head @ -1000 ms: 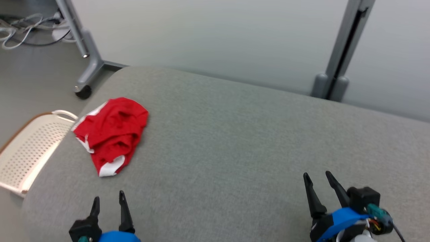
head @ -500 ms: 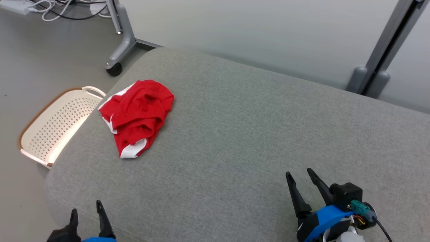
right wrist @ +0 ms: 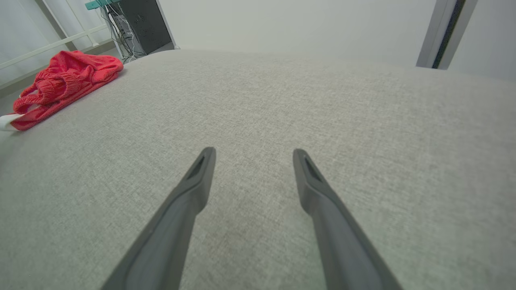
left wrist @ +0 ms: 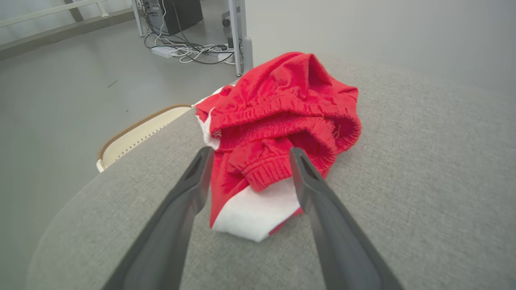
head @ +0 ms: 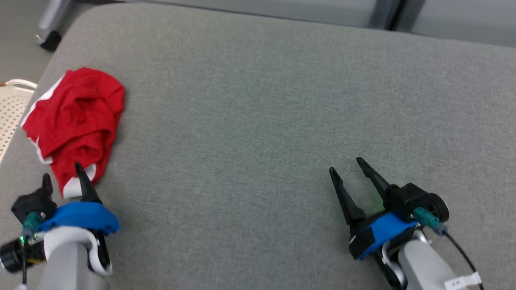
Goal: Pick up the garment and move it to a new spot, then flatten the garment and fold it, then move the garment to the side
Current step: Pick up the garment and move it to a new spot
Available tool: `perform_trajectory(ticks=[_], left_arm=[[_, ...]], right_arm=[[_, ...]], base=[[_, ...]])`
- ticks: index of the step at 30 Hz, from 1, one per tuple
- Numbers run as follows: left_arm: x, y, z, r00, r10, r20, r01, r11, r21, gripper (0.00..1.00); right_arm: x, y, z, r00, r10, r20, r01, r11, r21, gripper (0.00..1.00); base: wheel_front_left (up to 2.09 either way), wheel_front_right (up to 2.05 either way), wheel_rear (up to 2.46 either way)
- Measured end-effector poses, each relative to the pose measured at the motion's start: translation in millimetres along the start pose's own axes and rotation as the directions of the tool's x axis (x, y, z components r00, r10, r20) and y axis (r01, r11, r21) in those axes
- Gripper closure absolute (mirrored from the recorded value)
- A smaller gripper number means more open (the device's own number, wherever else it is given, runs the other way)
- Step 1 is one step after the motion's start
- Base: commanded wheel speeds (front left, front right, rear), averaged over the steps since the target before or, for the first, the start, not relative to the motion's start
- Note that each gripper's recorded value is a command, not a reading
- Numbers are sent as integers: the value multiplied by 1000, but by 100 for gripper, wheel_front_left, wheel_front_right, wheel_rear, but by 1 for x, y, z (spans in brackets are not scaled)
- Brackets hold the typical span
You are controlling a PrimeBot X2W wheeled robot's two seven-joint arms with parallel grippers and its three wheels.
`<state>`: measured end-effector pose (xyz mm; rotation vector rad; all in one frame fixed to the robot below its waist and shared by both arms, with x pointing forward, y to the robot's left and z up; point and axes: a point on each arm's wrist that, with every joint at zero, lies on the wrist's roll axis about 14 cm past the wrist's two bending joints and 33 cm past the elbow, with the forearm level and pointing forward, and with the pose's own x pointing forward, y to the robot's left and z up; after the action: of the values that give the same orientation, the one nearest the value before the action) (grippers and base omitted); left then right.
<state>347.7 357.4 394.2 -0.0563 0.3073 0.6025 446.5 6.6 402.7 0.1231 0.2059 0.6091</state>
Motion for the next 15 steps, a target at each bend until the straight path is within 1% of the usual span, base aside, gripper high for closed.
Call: perform_trajectory(ticks=[2,4,6,7,8,12,13,14,15], left_arm=[[19,-10,4,1000,-14,-1,14,1000,26,0],[31,-14,-1,999,-15,-30,16,999,46,0],[35,-14,-7,999,-8,-54,11,998,57,0],[39,-16,-22,993,6,-118,2,998,64,0],[41,-17,-27,990,10,-138,-2,998,60,0],[46,-19,-37,981,28,-191,-17,998,59,0],[47,-20,-39,980,25,-199,-12,998,67,27],[46,-21,-40,979,23,-204,-10,998,63,100],[46,-23,-40,979,16,-203,-4,998,57,100]], right_arm=[[1,-10,1,1000,-12,9,12,1000,3,0],[1,-18,1,1000,-19,15,19,1000,-3,0],[0,-20,1,1000,-23,13,23,1000,-2,0],[-4,-26,-2,999,-33,5,33,999,-7,0],[-5,-29,-3,999,-41,3,41,999,-6,0],[-12,-43,-2,997,-76,3,77,997,-13,0],[-13,-45,-2,997,-83,3,83,996,-14,0],[-14,-47,-2,996,-87,3,87,996,-13,0],[-14,-47,-1,996,-91,4,91,996,-11,0]], base=[[0,0,0],[0,0,0],[0,0,0],[0,0,0],[0,0,0],[0,0,0],[0,0,0],[0,0,0],[0,0,0]])
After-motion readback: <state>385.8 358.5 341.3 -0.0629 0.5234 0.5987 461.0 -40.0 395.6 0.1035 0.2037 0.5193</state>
